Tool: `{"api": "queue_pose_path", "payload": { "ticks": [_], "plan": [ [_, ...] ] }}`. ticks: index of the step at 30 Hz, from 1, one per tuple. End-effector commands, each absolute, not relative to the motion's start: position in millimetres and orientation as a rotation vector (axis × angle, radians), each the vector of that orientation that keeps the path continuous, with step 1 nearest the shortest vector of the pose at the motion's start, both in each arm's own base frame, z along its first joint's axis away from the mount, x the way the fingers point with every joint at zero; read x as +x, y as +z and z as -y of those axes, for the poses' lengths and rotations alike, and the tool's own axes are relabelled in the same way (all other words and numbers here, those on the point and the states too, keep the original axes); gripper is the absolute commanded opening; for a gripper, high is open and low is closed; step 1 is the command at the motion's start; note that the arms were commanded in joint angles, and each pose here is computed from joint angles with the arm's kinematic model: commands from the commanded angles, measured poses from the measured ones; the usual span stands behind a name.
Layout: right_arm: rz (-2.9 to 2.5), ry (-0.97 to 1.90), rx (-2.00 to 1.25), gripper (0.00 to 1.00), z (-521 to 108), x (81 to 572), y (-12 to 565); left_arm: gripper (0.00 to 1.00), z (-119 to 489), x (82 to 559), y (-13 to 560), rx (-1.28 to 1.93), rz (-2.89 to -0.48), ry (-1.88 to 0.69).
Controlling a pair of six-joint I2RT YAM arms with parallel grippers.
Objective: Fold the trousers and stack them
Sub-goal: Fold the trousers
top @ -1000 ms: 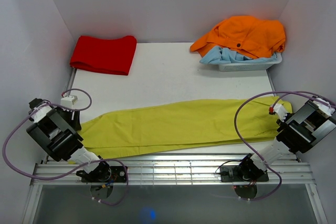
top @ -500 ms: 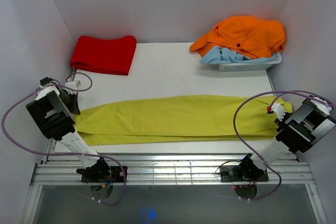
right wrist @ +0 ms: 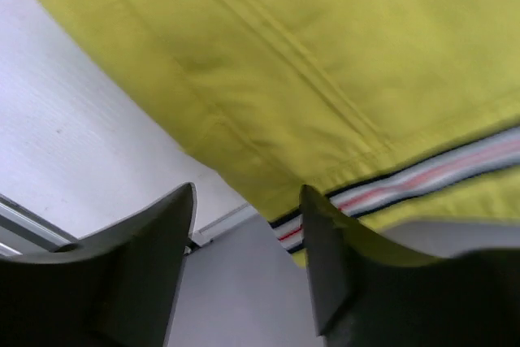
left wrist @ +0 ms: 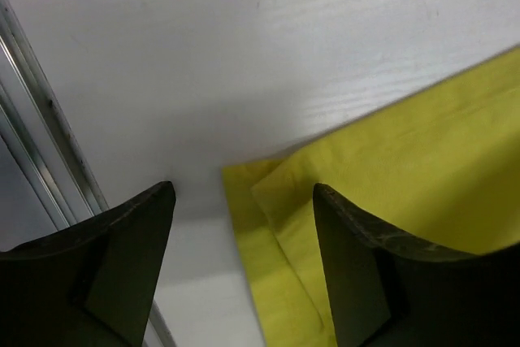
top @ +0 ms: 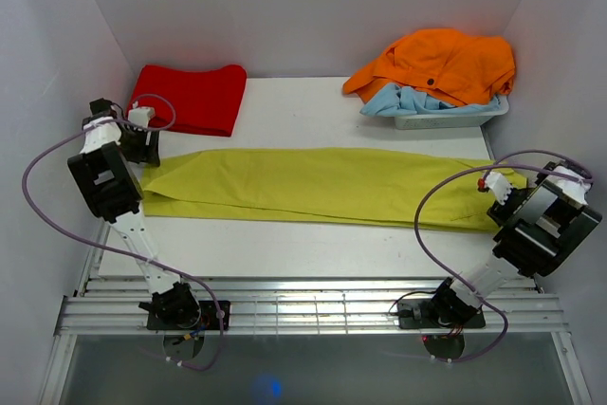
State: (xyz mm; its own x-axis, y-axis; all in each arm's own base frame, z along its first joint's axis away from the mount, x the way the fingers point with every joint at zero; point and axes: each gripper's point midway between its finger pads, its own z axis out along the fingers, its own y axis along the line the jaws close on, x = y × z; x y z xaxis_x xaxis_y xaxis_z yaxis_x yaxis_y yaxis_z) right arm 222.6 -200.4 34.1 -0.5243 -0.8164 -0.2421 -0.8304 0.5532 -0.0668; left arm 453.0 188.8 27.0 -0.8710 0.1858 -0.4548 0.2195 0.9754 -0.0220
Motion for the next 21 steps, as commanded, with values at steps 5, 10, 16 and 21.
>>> {"api": "queue_pose_path", "payload": {
  "ticks": [5, 10, 16, 21],
  "plan": [
    [-2.159, -0.09, -1.36, 0.77, 151.8, 270.2, 166.3, 0.86, -192.6, 420.9, 153.3, 0.191, -2.46, -0.146],
    [-2.008, 0.009, -1.434, 0.62, 54.8, 292.5, 178.6, 0.94, -195.8, 389.7, 178.2, 0.04, -2.423, -0.253],
    [-1.934, 0.113, -1.472, 0.51, -67.6, 315.0, 155.5, 0.98, -165.1, 355.7, 182.1, -0.097, -2.382, -0.396],
    [-1.906, 0.226, -1.545, 0.46, -159.2, 318.6, 129.0, 0.98, -137.9, 339.9, 186.7, -0.177, -2.288, -0.487]
  ]
}}
